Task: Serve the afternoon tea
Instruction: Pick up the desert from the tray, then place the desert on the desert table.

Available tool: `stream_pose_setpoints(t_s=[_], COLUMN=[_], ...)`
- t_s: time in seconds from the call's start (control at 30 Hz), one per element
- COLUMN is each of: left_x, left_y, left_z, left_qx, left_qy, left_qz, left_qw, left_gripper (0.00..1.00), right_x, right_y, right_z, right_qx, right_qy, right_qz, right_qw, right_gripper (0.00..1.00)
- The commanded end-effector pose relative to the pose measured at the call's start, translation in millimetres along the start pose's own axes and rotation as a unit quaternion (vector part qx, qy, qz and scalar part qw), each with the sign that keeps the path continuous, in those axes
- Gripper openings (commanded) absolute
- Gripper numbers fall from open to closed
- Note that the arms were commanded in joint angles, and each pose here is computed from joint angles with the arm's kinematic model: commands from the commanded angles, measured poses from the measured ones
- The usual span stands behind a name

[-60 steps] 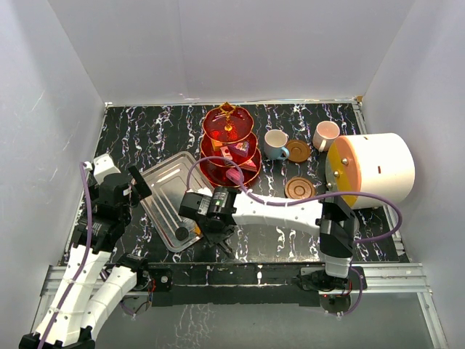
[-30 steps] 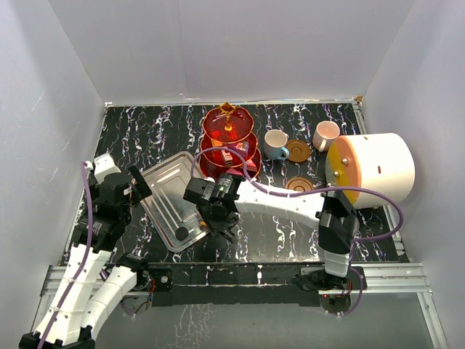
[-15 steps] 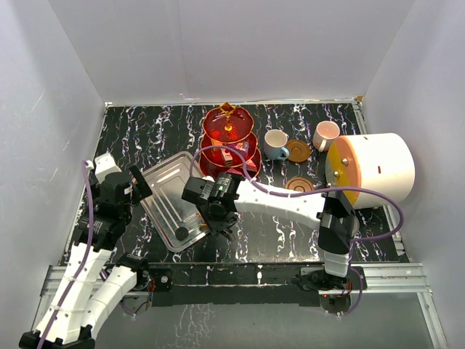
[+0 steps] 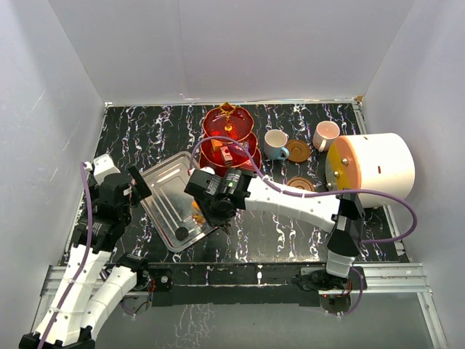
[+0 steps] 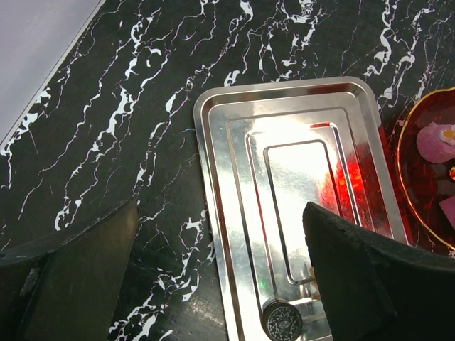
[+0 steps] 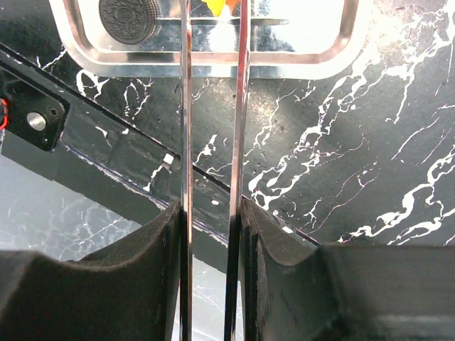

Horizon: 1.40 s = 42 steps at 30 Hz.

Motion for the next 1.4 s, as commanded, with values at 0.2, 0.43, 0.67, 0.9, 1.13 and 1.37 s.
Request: stream_pose_setpoints(t_s=[0.2, 0.43, 0.67, 0.9, 1.13, 1.37], left_x=[5.3, 1.5, 0.3, -0.5, 0.3, 0.6], left_y=[4.3, 0.8, -0.9, -1.5, -2.3, -3.6], left_z=[-10.5, -7.7, -6.7, -6.7, -7.2, -7.4], left_qx=[0.009, 0.001, -0.001, -0.003, -0.001, 0.0], left_qy=[-0.021, -0.011, -0.009, -0.008, -0.009, -0.008], left_qz=[-0.014, -0.013, -0.009, -0.01, -0.006, -0.001], left_qw=[1.0, 1.0, 1.0, 1.0, 1.0, 1.0], left_gripper=[0.99, 0.99, 0.99, 0.99, 0.99, 0.99], right_x=[39.3, 43.9, 54.9, 69.2, 118.3, 176.3], right_y=[7.6, 7.1, 4.5, 8.8, -6.2, -56.6], right_z=[-39.8, -45.6, -48.9, -63.2, -84.2, -109.2], right_qx=[0.02, 0.015, 0.006, 0.002, -0.005, -0.045], right_qy=[-0.085, -0.097, -0.123, -0.153, -0.213, -0.292], right_qz=[-0.032, -0.033, -0.033, -0.045, -0.014, 0.039], right_qw=[0.996, 0.995, 0.992, 0.987, 0.977, 0.954], right_gripper=[0.2, 0.19, 0.19, 0.19, 0.19, 0.21])
Point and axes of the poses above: each gripper's point midway between its finger pads, its own x axis back along the fingers, its own y axis along the line the jaws close on, z = x × y, the point moved 3 cm from there along x, back along the fingers, and after that the axes turned 15 degrees about x, right-handed, at the moved point
